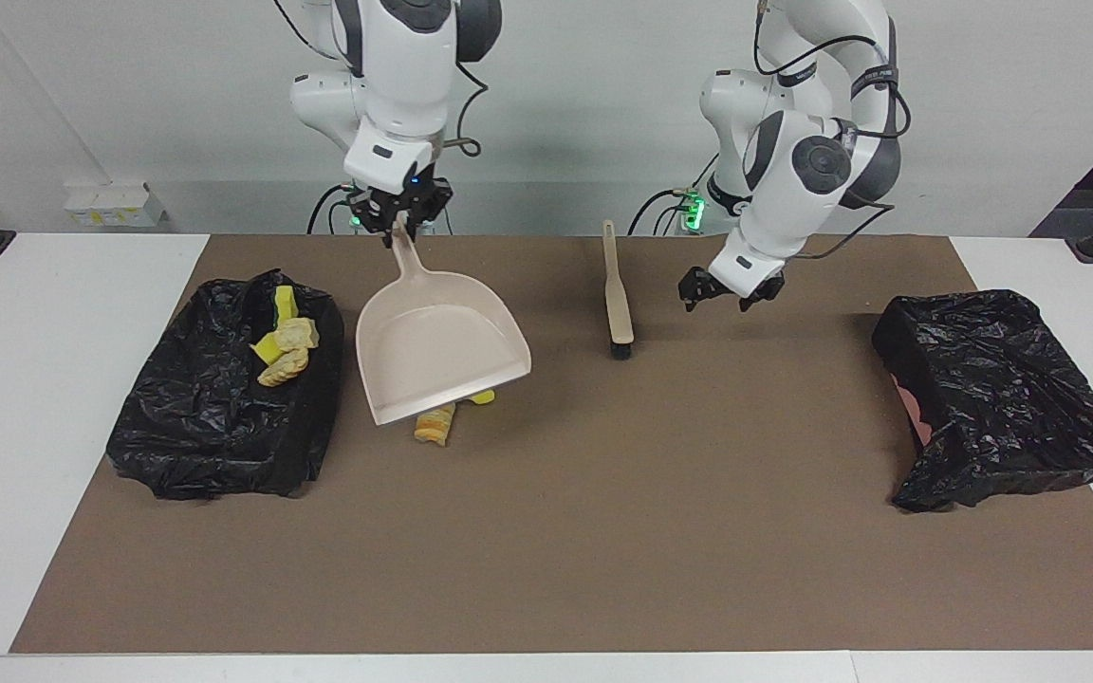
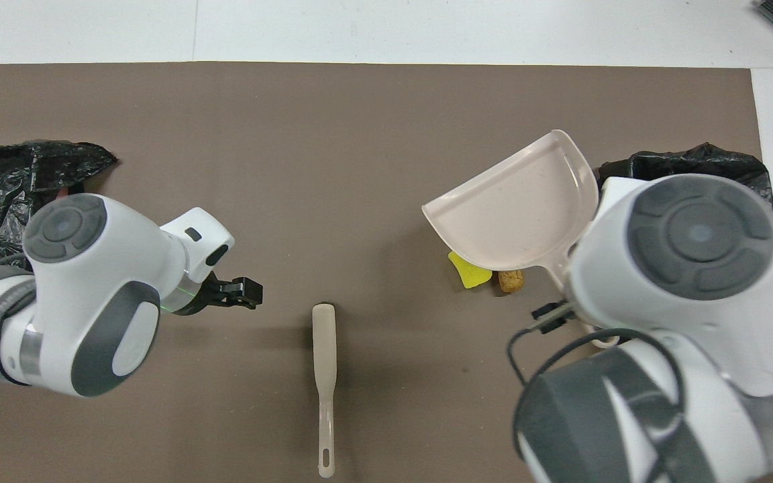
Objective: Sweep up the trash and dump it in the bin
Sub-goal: 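Set the dustpan down with the right gripper while the left gripper drops the brush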
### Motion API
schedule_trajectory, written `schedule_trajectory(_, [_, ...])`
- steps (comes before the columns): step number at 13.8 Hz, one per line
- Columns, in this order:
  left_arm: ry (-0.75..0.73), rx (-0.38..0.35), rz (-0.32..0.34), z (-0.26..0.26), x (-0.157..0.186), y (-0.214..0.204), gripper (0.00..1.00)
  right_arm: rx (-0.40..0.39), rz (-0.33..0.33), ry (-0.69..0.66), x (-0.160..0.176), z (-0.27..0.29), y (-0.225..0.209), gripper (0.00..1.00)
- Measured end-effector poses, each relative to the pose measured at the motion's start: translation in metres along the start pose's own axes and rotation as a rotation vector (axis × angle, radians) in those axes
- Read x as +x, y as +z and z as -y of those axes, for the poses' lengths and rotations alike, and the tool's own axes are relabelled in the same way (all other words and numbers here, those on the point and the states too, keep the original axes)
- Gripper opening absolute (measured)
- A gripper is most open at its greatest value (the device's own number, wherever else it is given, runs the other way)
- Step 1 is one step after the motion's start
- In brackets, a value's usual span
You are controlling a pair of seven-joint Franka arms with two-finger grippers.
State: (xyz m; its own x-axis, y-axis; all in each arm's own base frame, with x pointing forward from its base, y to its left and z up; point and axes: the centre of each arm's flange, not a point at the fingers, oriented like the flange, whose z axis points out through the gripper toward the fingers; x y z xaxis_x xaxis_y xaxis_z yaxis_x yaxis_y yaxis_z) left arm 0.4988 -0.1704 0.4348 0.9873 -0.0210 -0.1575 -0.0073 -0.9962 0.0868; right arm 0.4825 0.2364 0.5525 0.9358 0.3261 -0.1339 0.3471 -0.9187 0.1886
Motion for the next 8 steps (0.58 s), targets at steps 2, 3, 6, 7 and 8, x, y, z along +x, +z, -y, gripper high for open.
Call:
schedule_trajectory(2, [-0.004, 0.004, -0.018, 0.029, 0.017, -0.025, 1.0, 0.053, -0.039, 0.143, 0.033, 0.073, 0.023, 0.31])
schedule_trajectory(3, [0.0, 0.013, -0.021, 0.042, 0.021, -0.037, 1.0, 0.099, -0.049, 0.23, 0.051, 0.097, 0.031, 0.31])
schedule_trajectory(6, [0.022, 0.013, -0.032, 0.081, 0.029, -0.079, 1.0, 0.264, -0.077, 0.404, 0.116, 0.134, 0.045, 0.31])
schedule_trajectory(7, [0.029, 0.011, -0.04, 0.093, 0.031, -0.092, 1.0, 0.302, -0.081, 0.431, 0.134, 0.146, 0.054, 0.31])
schedule_trajectory(8, [0.037, 0.012, -0.05, 0.105, 0.032, -0.104, 1.0, 0.314, -0.087, 0.438, 0.149, 0.156, 0.066, 0.31])
